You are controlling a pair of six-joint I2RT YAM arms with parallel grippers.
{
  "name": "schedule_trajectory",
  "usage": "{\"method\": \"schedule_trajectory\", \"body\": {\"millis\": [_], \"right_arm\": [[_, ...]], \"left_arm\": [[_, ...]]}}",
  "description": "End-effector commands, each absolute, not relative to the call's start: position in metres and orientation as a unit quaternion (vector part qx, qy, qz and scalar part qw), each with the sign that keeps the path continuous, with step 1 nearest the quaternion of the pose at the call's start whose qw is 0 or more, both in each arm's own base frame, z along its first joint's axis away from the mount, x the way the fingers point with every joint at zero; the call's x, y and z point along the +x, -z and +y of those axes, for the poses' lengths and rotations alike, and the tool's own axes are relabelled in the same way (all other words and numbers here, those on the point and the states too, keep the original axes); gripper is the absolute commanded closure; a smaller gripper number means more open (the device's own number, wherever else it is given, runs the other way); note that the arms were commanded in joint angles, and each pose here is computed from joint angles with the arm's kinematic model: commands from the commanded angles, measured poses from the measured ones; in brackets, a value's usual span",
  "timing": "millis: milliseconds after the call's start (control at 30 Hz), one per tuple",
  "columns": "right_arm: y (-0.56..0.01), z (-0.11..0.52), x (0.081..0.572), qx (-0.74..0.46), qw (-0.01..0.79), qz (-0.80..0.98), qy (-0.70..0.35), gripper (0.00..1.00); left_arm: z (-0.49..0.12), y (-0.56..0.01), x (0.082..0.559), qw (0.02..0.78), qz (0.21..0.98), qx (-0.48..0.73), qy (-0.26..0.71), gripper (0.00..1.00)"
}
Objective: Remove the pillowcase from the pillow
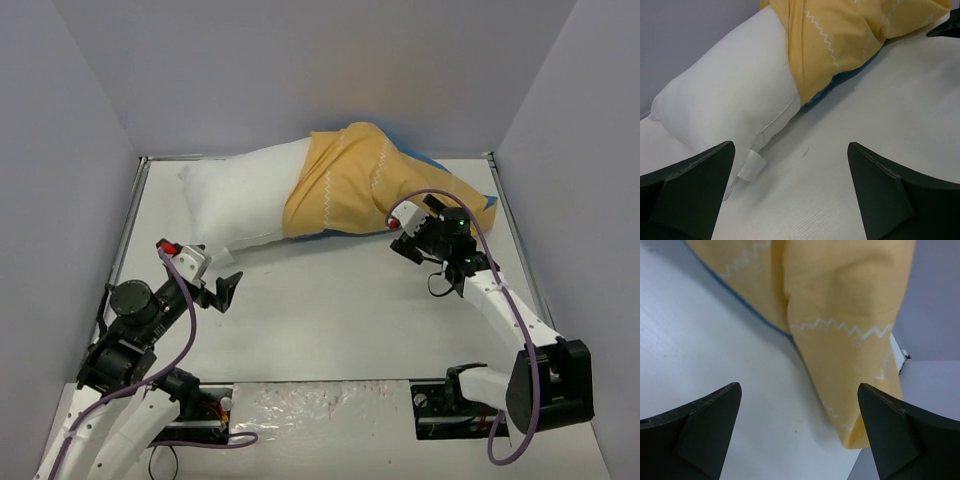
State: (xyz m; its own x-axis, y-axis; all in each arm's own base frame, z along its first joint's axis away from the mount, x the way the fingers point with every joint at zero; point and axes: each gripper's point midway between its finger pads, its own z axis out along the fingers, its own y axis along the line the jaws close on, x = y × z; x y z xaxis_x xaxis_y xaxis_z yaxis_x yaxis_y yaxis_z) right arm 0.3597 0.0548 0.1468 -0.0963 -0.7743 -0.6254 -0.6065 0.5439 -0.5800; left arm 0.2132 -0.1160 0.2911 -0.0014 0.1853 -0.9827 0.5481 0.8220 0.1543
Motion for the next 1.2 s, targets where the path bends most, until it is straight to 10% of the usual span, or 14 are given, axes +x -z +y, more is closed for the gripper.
{"method": "schedule_trajectory", "body": {"millis": [0, 700, 800, 1000, 1167], "right_arm": [[-0.181, 0.065, 0.393, -0.375, 0.569, 0.718, 0.139, 0.01], [-0.112, 0.027, 0.475, -0.402, 0.43, 0.781, 0.208, 0.03], [-0.103, 0.03, 0.484, -0.396, 0.43, 0.795, 0.162, 0.16], [-0.12, 0.031, 0.476, -0.373, 0.443, 0.812, 0.072, 0.99], [-0.189, 0.042, 0.447, -0.353, 0.526, 0.774, 0.004, 1.0]], "left_arm": [[-0.113, -0.294, 0.209, 0.664, 0.688, 0.26, 0.136, 0.05], [-0.119, -0.284, 0.199, 0.662, 0.677, 0.283, 0.151, 0.05], [-0.122, -0.279, 0.2, 0.656, 0.676, 0.298, 0.153, 0.05], [-0.132, -0.268, 0.204, 0.645, 0.673, 0.325, 0.159, 0.06], [-0.14, -0.249, 0.228, 0.603, 0.7, 0.36, 0.132, 0.06]]}}
